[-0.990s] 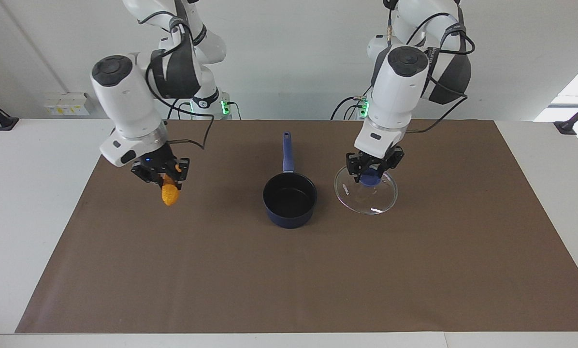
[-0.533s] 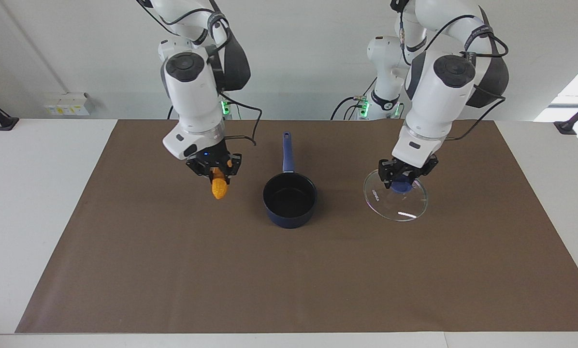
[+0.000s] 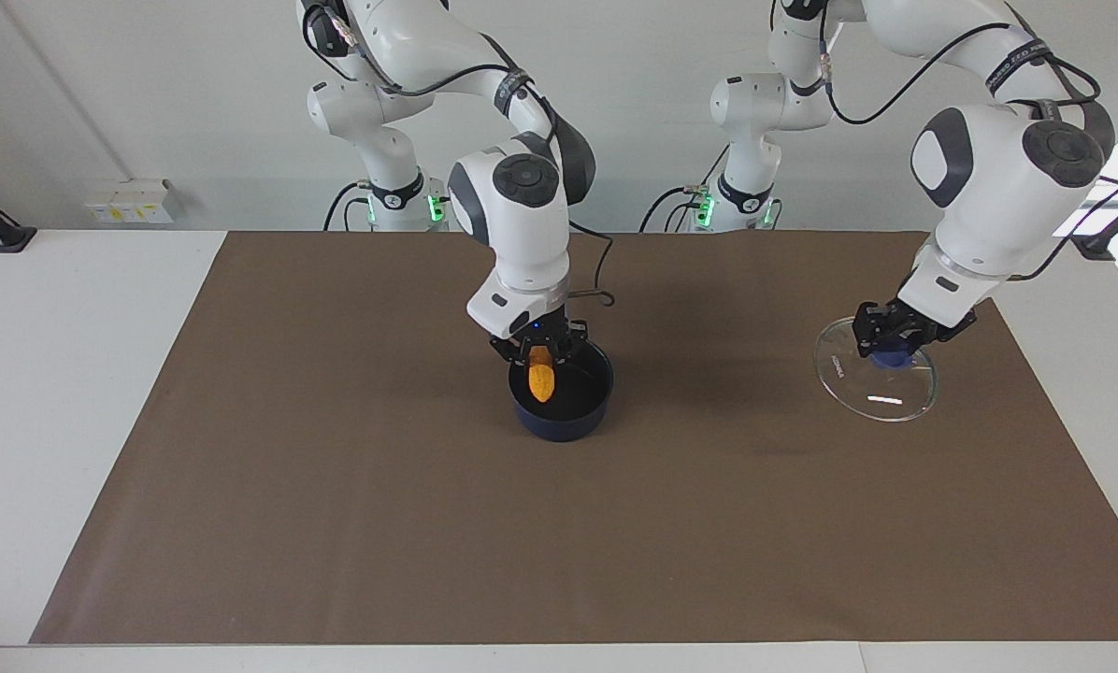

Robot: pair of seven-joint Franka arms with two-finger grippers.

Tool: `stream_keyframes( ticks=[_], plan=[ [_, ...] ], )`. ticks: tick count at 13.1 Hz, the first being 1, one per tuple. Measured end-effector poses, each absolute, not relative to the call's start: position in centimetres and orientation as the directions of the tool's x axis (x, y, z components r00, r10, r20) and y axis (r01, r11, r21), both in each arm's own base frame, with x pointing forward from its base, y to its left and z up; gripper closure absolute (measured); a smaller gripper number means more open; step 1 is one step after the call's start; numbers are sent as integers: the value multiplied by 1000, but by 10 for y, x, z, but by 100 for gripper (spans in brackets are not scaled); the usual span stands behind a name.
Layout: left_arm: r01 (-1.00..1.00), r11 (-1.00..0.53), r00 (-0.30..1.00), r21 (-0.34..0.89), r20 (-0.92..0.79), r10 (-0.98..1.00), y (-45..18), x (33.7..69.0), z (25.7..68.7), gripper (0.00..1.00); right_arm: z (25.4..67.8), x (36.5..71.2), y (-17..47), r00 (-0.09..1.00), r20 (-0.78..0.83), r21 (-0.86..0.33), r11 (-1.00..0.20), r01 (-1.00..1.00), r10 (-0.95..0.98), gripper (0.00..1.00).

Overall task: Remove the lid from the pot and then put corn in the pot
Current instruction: 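Drop corn in the pot with the right gripper while the left gripper lowers lid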

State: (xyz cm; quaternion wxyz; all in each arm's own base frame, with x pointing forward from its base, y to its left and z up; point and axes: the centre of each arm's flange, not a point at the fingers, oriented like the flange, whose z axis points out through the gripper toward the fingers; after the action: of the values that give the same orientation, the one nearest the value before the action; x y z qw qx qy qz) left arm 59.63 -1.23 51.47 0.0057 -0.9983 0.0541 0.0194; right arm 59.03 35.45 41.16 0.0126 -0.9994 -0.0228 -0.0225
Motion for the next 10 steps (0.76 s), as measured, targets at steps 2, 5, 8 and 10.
stream_keyframes(
  ticks=[2, 5, 8, 10],
  plan=[
    [-138, -990, 990, -10, -17, -137, 1, 573, 498, 40, 398, 589, 372, 996, 71, -41, -998, 50, 47, 61],
    [-168, -986, 985, -7, -29, -168, 14, 549, 471, 40, 387, 594, 368, 997, 69, -38, -998, 41, 38, 61],
    [-182, -983, 983, -10, -12, -182, 14, 546, 448, 40, 383, 596, 364, 998, 63, -33, -999, 33, 31, 61],
    [-189, -982, 982, -11, -1, -189, 11, 541, 421, 40, 376, 594, 363, 998, 52, -27, -999, 34, 32, 61]
  ],
)
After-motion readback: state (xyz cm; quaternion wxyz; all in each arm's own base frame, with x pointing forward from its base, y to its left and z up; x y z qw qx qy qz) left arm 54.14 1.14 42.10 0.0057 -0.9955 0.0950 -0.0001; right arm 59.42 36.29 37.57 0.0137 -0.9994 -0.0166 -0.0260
